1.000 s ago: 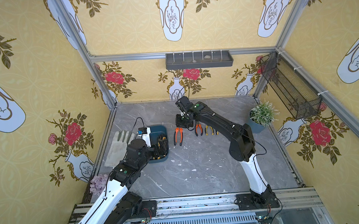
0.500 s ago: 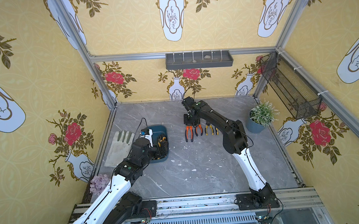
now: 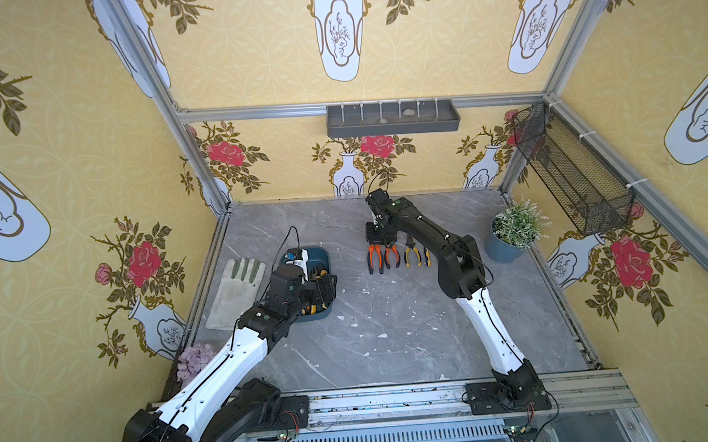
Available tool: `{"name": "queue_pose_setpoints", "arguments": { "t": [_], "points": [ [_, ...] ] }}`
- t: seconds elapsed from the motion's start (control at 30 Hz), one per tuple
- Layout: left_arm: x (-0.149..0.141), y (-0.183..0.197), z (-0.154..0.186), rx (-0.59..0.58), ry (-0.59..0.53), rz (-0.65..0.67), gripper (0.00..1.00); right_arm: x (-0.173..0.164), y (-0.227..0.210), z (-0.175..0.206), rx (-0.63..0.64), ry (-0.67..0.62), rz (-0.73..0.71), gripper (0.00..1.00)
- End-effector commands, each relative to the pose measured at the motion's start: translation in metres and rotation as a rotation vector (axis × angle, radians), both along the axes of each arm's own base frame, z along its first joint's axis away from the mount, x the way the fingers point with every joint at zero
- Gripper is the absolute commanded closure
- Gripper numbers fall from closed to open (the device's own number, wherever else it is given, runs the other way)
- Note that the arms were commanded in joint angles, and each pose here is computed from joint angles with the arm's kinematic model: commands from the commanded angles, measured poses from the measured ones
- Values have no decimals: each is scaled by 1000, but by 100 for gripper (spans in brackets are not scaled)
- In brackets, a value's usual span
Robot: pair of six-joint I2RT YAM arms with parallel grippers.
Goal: Take the pliers out of the storage box
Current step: Place the pliers at the center of the board.
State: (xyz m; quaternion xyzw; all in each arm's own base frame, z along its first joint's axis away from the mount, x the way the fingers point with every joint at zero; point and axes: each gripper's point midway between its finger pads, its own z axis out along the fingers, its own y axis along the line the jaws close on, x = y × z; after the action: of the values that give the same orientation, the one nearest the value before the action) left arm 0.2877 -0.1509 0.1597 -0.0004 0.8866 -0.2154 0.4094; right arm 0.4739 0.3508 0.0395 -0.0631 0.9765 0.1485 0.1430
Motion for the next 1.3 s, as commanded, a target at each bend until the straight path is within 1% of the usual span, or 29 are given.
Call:
{"name": "queue_pose_setpoints", "arguments": {
  "t": [0.0, 0.43, 0.73, 1.27],
  "points": [
    [4, -4, 8, -5, -36, -19, 1, 15, 11, 4, 55, -58, 10, 87],
    [4, -2, 2, 1, -26, -17, 1, 24, 10, -5, 85, -49, -19, 84],
    [5, -2, 3, -3, -25, -15, 1, 30, 9, -4, 116, -45, -35, 84],
    [6, -2, 2, -5, -22, -15, 1, 23, 8, -12, 106, -18, -28, 84]
  ]
}}
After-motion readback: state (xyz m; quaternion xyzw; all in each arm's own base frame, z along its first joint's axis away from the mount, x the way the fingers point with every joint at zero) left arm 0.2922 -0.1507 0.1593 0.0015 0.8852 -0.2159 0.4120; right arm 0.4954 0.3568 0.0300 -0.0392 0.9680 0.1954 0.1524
